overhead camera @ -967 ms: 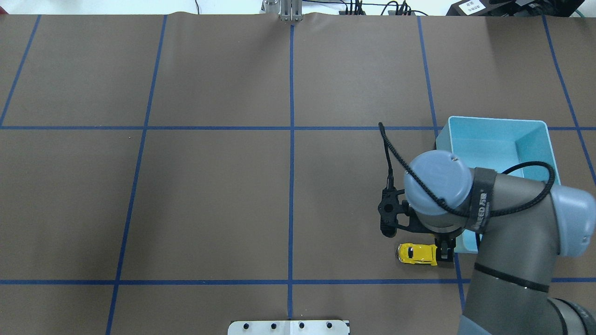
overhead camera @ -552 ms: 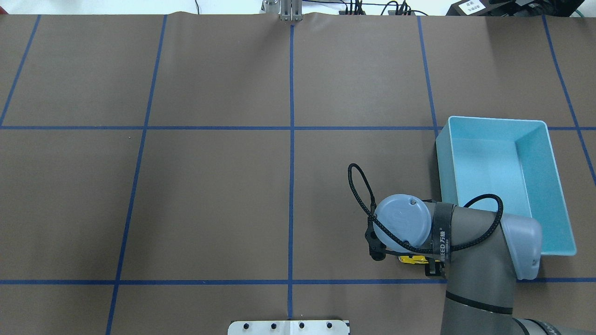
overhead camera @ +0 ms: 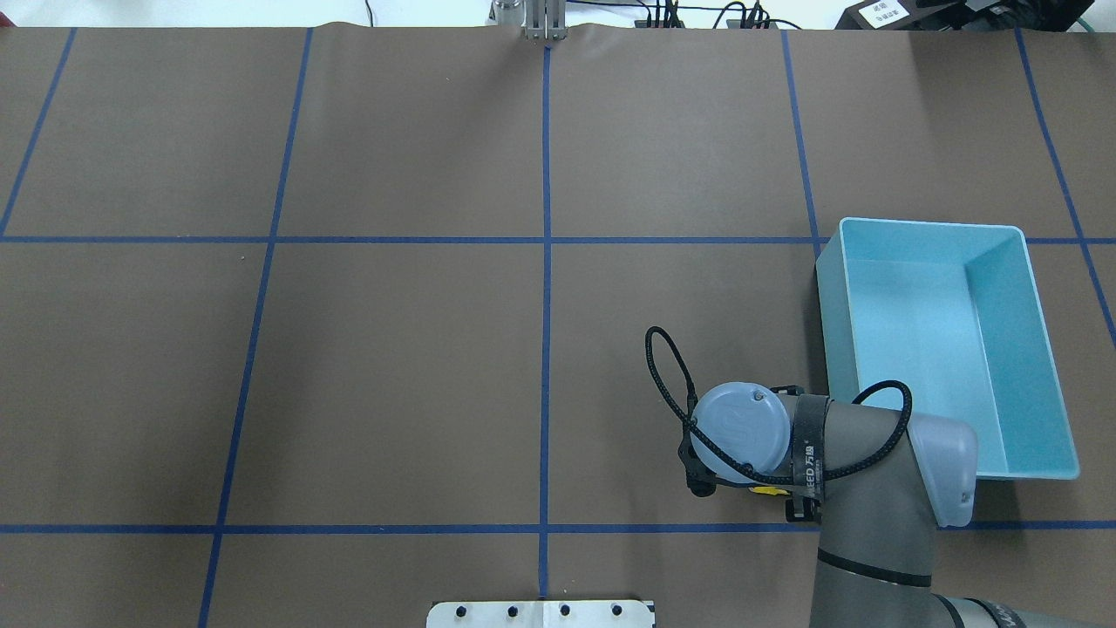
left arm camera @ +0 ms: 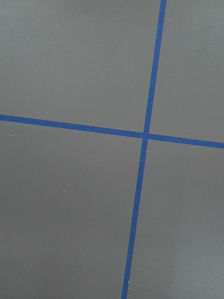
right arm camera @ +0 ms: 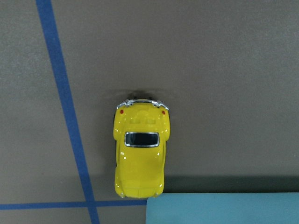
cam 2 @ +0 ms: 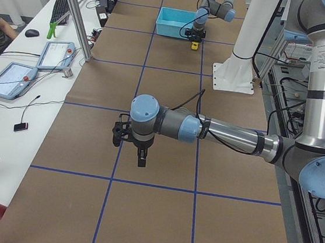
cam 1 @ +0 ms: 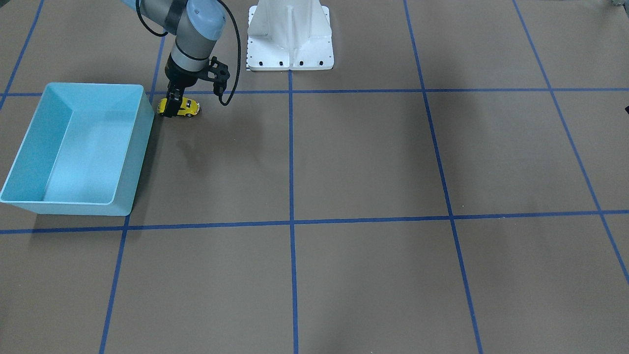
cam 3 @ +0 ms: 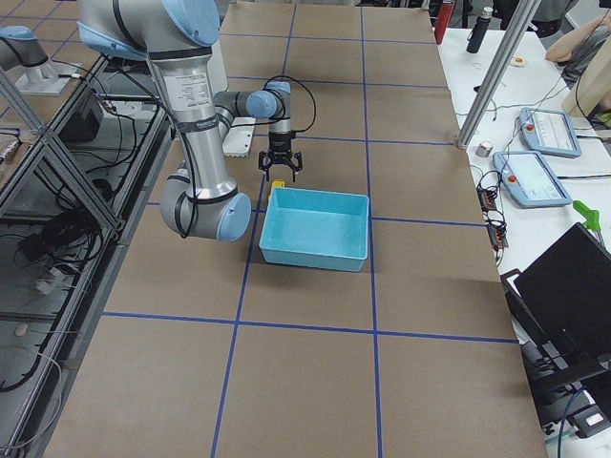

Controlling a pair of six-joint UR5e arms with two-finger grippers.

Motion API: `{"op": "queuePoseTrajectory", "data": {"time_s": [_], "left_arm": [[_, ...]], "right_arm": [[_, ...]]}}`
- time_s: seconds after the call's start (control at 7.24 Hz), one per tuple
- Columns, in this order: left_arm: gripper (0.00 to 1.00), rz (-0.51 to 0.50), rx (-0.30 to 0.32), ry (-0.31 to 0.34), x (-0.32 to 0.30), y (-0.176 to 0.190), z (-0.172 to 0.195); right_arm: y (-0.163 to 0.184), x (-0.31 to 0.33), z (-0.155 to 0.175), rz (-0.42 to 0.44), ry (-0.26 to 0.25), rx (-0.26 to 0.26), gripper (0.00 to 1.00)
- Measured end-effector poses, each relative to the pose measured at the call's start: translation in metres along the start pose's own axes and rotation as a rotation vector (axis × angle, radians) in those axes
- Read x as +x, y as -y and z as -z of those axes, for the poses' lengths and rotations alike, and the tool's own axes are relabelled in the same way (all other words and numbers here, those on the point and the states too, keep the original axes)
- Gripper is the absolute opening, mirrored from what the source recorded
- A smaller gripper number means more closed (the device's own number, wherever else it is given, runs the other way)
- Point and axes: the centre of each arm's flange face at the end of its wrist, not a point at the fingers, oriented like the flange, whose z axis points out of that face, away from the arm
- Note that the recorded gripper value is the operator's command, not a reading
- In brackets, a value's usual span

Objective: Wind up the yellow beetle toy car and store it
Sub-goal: 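Close the right gripper on the car and lift it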

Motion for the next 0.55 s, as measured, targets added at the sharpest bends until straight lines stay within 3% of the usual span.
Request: {"op": "queuePoseTrajectory", "data": {"time_s": [0.28, 0.55], "left_arm": [[1.0, 0.003, -0.001, 0.001, -0.001, 0.0, 0.0], [1.0, 0.005, 0.0, 0.001, -0.002, 0.0, 0.0]], "right_arm": [[0.006, -0.002, -0.012, 0.026, 0.008, -0.004, 0.98], [0.009, -0.003, -0.018, 0.07, 0.017, -0.011, 0.91]]}}
